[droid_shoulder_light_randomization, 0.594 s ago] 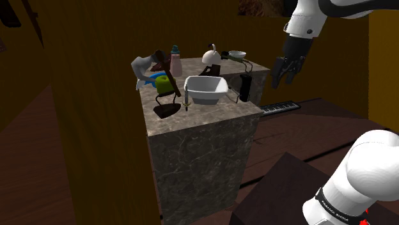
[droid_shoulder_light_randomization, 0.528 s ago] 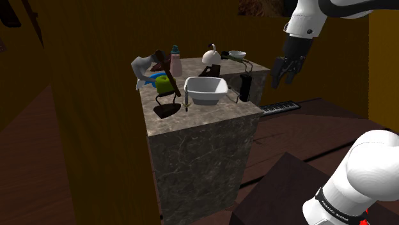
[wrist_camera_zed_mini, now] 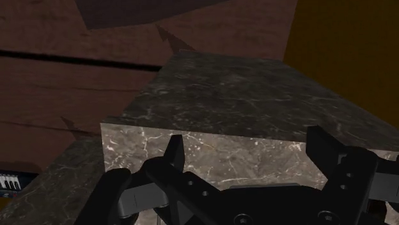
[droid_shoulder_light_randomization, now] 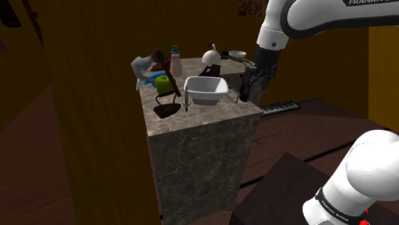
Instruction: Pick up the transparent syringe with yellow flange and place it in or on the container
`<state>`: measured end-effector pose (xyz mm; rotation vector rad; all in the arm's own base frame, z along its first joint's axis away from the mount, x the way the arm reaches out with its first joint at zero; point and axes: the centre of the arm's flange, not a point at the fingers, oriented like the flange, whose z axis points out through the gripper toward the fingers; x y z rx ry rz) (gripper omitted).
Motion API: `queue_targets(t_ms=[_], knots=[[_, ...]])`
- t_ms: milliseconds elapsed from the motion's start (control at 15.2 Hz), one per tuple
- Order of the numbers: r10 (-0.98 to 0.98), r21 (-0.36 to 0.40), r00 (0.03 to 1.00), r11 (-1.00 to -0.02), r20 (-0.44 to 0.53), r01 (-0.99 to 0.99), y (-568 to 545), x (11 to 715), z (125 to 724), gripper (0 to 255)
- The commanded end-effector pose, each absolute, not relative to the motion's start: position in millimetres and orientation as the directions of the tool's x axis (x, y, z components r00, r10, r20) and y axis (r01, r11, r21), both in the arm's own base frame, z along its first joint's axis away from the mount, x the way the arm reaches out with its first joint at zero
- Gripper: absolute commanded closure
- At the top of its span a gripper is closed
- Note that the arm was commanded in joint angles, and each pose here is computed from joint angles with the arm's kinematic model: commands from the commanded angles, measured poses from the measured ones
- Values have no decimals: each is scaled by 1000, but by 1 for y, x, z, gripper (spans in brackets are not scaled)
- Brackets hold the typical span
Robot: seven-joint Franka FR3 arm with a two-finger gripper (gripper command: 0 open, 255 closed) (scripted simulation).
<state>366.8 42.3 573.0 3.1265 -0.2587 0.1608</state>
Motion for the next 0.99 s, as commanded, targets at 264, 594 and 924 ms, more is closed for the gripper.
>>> queue_targets(t_ms=[264, 594, 924], knots=[[-207, 14, 966, -977, 153, -212, 83, 427, 543, 0], [-241, 31, 951, -967, 194, -252, 113, 478, 520, 0], [-273, 47, 933, -955, 235, -292, 141, 532, 498, 0]])
